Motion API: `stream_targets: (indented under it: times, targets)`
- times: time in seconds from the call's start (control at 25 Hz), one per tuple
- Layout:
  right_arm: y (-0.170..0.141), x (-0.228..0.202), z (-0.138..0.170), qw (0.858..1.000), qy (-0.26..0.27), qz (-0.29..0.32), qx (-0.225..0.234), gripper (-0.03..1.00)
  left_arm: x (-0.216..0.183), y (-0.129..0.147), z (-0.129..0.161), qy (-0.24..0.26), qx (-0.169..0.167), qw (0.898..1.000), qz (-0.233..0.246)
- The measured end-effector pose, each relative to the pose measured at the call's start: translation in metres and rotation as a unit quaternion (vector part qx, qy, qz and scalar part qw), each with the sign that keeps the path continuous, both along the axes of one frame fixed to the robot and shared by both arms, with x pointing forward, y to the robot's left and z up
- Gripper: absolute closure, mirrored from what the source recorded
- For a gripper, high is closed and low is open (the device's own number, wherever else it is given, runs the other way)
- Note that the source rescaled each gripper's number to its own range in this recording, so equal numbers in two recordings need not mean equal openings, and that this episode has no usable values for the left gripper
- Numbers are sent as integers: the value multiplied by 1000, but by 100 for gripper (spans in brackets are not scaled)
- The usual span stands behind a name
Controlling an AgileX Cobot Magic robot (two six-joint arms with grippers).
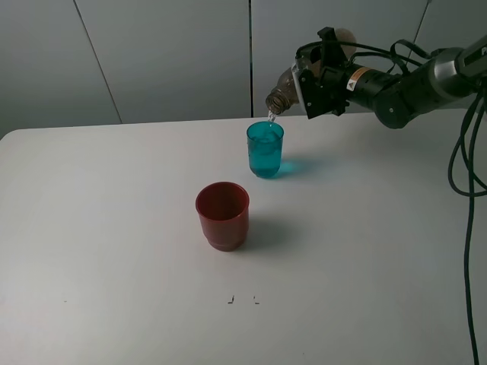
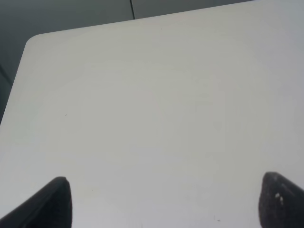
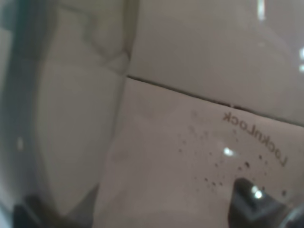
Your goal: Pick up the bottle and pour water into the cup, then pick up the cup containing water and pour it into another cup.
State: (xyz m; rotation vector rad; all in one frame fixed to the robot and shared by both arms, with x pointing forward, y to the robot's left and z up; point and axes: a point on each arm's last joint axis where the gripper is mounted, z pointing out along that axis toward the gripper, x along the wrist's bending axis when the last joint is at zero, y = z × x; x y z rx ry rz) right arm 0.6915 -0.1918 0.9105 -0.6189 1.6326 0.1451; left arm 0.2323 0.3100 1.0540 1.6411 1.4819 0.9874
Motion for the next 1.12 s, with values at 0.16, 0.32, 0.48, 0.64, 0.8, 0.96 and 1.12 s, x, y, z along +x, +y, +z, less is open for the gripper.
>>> stream_targets:
  times: [0.16, 0.32, 0.48, 0.64, 0.8, 0.96, 1.12]
  targets:
    - [0, 0, -1, 1000, 3, -2, -1, 97, 0, 0, 0, 0, 0, 1000, 0]
    - [-1, 0, -2, 1000, 14, -3, -3, 97, 0, 0, 0, 0, 0, 1000, 0]
    - [0, -2, -5, 999, 31, -3, 20, 97, 0, 0, 0, 0, 0, 1000, 0]
    - [0, -6, -10, 997, 58, -6, 49, 97, 0, 0, 0, 0, 0, 1000, 0]
    - [1, -9, -14, 991, 92, -12, 95, 97, 0, 0, 0, 0, 0, 1000, 0]
    - [1, -9, -13, 969, 142, -35, 199, 97, 0, 0, 0, 0, 0, 1000, 0]
    - [1, -9, -13, 920, 206, -67, 328, 97, 0, 0, 0, 0, 0, 1000, 0]
